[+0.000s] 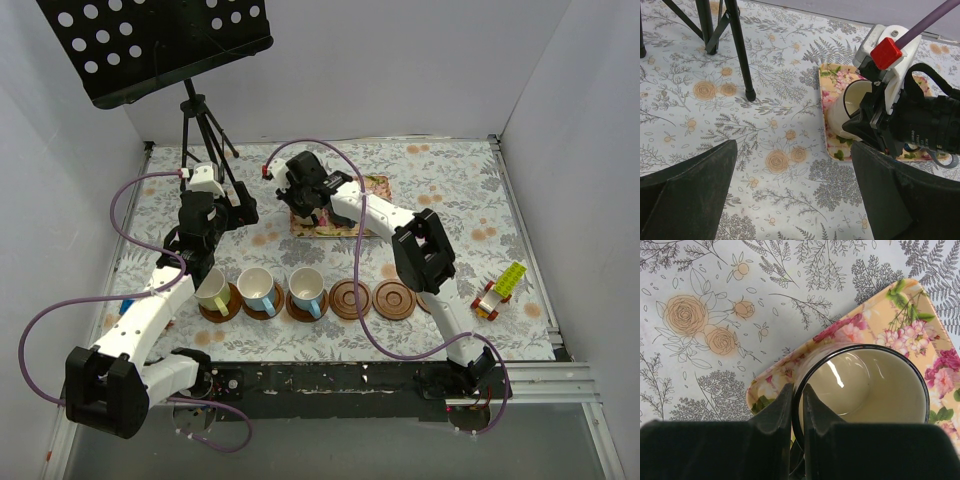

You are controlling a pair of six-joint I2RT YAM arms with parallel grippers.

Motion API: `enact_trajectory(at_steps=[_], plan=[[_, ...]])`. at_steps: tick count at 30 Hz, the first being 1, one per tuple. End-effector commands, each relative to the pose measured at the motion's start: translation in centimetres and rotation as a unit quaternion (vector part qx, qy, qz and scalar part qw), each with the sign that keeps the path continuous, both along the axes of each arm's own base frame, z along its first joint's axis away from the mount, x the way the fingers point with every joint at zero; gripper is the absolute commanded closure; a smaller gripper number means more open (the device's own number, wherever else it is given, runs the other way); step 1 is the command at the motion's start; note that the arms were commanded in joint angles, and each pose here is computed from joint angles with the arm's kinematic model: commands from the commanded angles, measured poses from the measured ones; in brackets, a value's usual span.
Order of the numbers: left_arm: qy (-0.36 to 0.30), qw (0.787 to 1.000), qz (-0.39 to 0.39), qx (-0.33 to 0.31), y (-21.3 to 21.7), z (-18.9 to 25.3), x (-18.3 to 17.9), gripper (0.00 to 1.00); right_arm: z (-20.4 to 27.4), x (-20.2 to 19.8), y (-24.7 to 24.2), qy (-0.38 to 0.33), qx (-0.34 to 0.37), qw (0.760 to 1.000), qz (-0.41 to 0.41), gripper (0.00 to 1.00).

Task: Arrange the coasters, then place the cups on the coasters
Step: Pick up the cup from the tray.

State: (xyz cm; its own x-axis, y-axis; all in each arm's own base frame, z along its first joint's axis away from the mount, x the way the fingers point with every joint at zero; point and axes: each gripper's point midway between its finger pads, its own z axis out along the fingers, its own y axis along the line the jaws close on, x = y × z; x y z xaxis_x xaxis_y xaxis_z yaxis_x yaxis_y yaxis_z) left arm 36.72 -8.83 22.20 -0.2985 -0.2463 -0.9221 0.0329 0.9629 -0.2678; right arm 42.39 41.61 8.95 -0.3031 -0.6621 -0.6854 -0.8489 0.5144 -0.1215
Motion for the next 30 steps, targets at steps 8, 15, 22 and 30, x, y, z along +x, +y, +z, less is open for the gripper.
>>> enact_trajectory(at_steps=[8,15,22,30], plan=[[-0.028,1.000,-0.001,-0.005,0.1,2.6,0.0,0.02,7.6,1.4,0.7,-0.092,0.039,0.994,0.031,0.99],[-0.027,1.000,-0.003,-0.007,0.1,2.5,0.0,0.02,10.0,1.0,0.9,-0.115,0.050,0.990,0.059,0.99],[-0.029,1.000,-0.004,-0.008,0.0,2.7,-0.1,0.02,12.3,0.1,0.8,-0.121,0.075,0.988,0.065,0.99],[-0.031,0.999,-0.005,-0.009,0.0,2.8,-0.1,0.02,13.9,-1.0,-0.2,-0.130,0.092,0.985,0.058,0.99]])
